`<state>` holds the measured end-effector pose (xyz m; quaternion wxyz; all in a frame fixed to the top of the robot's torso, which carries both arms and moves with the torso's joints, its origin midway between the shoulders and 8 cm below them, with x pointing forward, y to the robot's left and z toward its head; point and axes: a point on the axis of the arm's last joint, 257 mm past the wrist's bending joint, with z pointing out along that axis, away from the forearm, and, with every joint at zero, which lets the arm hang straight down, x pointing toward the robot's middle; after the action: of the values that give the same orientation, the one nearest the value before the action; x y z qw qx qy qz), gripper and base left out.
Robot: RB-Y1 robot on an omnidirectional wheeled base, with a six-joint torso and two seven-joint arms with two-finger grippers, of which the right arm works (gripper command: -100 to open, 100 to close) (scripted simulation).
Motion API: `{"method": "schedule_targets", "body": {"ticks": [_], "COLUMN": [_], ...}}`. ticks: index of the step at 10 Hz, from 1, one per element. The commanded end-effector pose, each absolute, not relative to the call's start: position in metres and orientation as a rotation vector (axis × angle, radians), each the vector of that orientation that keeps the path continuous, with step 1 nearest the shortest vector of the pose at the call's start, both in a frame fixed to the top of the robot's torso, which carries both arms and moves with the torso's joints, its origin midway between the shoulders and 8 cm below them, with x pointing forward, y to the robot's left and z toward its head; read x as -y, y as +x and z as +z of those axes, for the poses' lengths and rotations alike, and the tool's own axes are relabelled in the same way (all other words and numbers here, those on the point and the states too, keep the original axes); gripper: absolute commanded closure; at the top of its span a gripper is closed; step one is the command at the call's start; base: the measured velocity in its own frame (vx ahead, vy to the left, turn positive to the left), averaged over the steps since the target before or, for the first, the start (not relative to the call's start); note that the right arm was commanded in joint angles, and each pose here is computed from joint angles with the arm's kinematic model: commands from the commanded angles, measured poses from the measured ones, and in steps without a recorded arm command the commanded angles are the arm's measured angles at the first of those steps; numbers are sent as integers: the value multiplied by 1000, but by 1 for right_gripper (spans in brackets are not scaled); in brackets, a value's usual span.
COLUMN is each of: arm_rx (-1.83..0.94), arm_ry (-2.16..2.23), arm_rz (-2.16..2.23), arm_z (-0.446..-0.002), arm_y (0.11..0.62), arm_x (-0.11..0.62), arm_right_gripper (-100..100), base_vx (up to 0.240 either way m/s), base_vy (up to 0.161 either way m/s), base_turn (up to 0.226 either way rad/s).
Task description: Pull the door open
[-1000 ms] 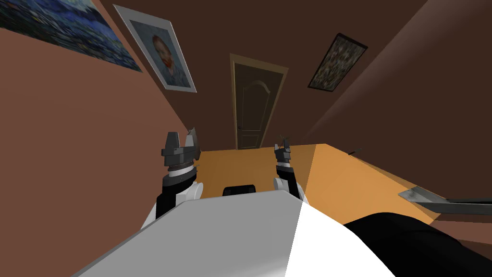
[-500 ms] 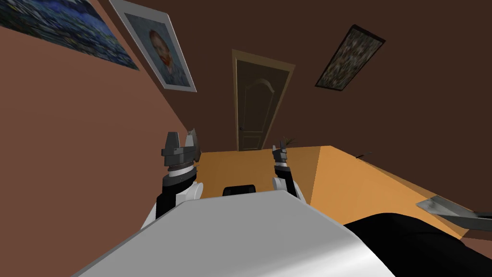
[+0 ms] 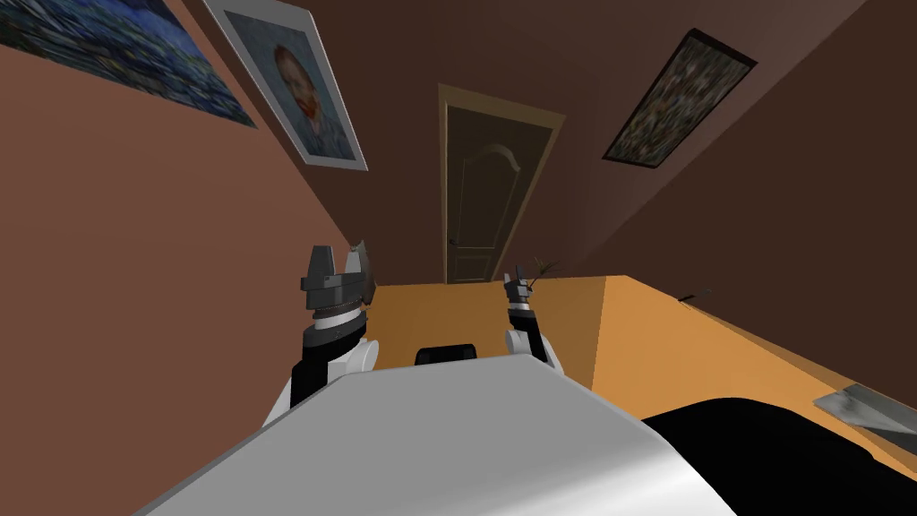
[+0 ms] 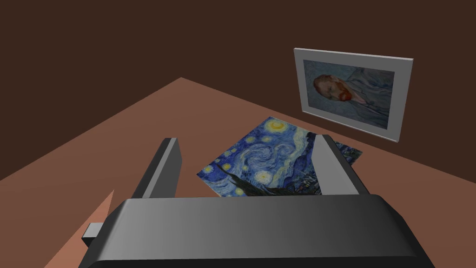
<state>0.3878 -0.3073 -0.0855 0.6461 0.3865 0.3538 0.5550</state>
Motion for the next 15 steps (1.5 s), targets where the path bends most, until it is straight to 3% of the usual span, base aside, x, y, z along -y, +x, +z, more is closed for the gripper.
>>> {"method": "schedule_targets", "body": {"ticks": [1,15], "arm_rx": [-824,-944], "arm_ry": [895,998], "arm_rz": [1265,1244], "arm_z": [-99,-189], "arm_y": [394,427], "arm_x": [307,316], "arm_right_gripper": [-100,-100], "base_vx": [141,112], "base_vy": [45,38], "base_turn": [57,41]}}
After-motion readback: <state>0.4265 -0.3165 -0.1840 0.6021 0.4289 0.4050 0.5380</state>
